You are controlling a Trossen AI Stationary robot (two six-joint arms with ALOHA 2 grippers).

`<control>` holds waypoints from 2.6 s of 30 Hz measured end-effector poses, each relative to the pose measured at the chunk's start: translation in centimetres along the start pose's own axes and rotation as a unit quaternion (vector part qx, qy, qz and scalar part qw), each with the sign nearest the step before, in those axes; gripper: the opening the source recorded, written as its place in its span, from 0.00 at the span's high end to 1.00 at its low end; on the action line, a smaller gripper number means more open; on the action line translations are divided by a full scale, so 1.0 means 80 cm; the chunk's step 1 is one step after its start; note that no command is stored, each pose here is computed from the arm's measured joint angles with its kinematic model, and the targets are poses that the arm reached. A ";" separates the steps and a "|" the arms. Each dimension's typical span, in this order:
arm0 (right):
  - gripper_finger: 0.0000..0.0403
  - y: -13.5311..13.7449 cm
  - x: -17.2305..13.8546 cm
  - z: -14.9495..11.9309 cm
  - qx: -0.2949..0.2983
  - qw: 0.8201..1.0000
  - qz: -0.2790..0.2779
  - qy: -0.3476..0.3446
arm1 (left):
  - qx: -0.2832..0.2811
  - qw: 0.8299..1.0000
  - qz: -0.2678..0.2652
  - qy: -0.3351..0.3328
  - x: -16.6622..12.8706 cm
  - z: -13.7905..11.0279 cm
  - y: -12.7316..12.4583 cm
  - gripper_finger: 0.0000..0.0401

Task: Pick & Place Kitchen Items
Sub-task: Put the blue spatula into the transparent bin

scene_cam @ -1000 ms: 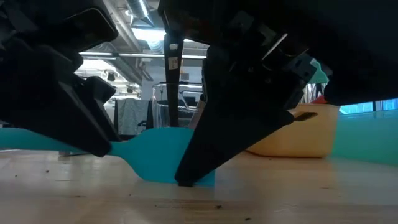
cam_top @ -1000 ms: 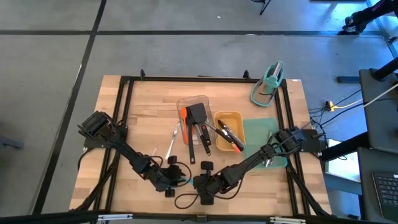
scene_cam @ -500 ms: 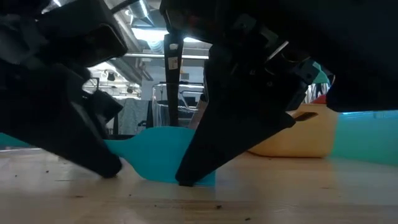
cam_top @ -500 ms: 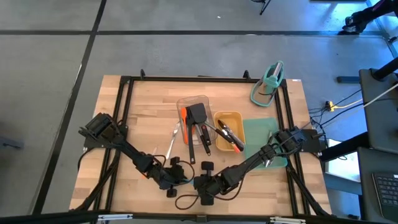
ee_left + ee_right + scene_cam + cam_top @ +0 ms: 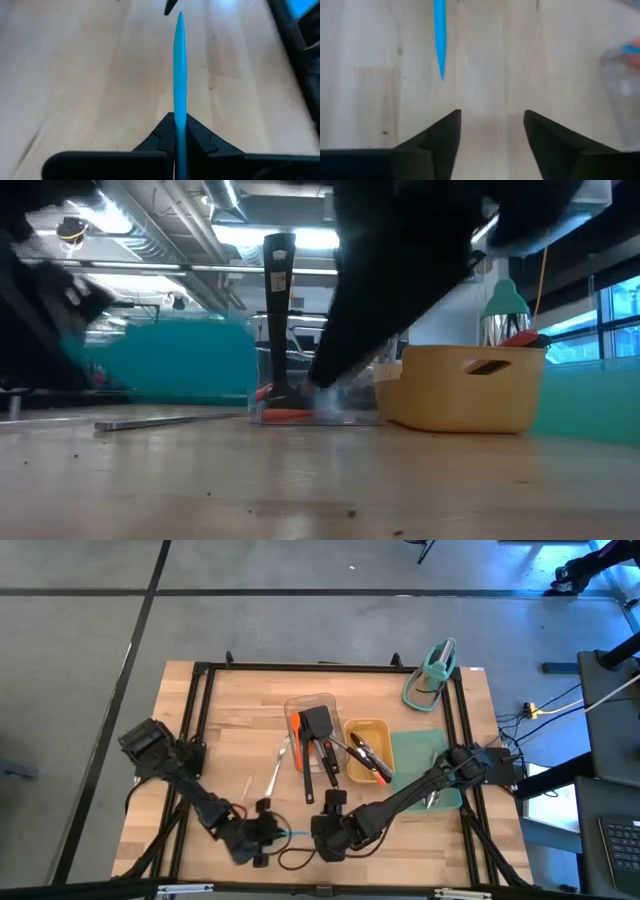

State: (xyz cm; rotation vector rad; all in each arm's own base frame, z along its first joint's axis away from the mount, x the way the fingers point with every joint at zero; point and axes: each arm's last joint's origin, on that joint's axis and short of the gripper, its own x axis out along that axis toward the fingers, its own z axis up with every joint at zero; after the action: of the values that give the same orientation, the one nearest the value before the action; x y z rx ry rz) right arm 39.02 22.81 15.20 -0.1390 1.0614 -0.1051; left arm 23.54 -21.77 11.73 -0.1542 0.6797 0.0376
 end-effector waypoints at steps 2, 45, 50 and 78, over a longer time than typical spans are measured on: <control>0.41 -0.002 -0.015 0.010 -0.012 1.000 -0.010 0.007 | 0.005 0.999 0.008 -0.034 -0.017 0.003 -0.008 0.98; 0.36 0.114 -0.236 -0.036 -0.169 0.963 -0.148 -0.152 | -0.141 0.956 0.081 -0.244 -0.091 0.192 0.142 0.98; 0.36 0.133 -0.235 -0.063 -0.138 0.961 -0.155 -0.182 | -0.139 0.957 0.079 -0.242 -0.091 0.191 0.140 0.98; 0.38 0.135 -0.137 -0.091 -0.122 0.906 0.207 -0.349 | -0.005 0.965 0.261 0.023 -0.037 0.285 0.050 0.98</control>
State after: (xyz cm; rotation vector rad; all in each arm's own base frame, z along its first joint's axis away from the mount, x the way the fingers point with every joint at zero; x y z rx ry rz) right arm 27.53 34.70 19.35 -0.1572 0.3603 0.4398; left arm 35.10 -14.21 30.59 0.0173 0.7511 0.5449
